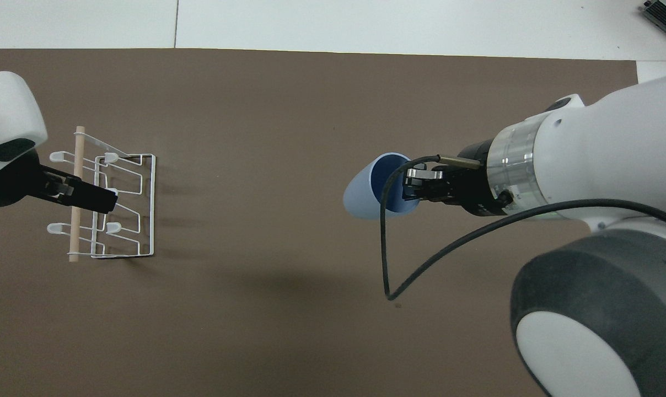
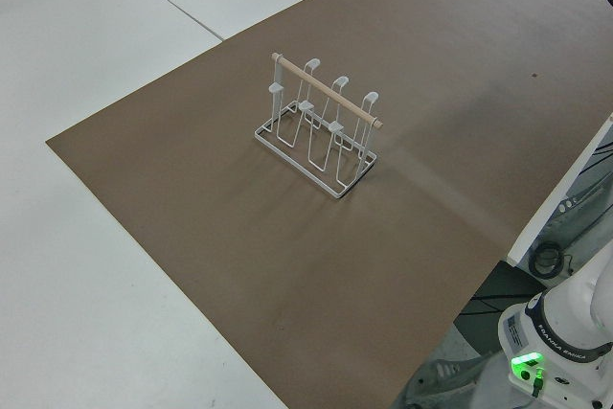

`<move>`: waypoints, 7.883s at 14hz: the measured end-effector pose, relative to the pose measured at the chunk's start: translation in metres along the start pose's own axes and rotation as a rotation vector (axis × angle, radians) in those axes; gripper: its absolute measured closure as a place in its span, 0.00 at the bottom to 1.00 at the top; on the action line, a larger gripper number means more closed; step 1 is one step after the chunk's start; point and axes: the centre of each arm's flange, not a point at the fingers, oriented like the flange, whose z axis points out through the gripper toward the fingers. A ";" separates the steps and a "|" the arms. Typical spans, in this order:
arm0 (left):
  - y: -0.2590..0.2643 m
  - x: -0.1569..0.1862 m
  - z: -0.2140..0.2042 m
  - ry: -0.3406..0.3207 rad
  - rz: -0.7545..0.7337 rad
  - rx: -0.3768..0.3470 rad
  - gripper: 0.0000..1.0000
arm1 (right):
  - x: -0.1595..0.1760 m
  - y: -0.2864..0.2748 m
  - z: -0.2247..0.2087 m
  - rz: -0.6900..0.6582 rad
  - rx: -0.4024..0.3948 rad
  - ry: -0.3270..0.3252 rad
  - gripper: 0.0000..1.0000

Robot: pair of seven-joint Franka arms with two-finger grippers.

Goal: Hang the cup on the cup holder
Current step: 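Carry the cup toward the rack with the right gripper while the left gripper approaches, then grasp the cup bottom with the left gripper from the right gripper, then open the right gripper and withdraw while the left gripper carries the cup, then hang the cup upside down on the rack peg with the left gripper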

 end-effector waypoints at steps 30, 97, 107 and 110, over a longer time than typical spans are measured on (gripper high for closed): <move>0.087 0.020 0.019 0.492 0.858 -0.223 0.00 | -0.068 -0.077 0.036 0.116 0.183 0.009 0.95; -0.053 0.042 0.164 -0.733 1.043 0.935 0.25 | 0.049 0.062 -0.061 -0.550 -0.466 0.040 0.38; -0.062 0.039 0.228 -0.818 1.025 0.988 0.25 | 0.108 0.145 -0.063 -0.447 -0.493 0.031 0.23; -0.061 0.039 0.230 -0.826 1.027 0.989 0.19 | 0.114 0.162 -0.053 -0.423 -0.502 0.027 0.21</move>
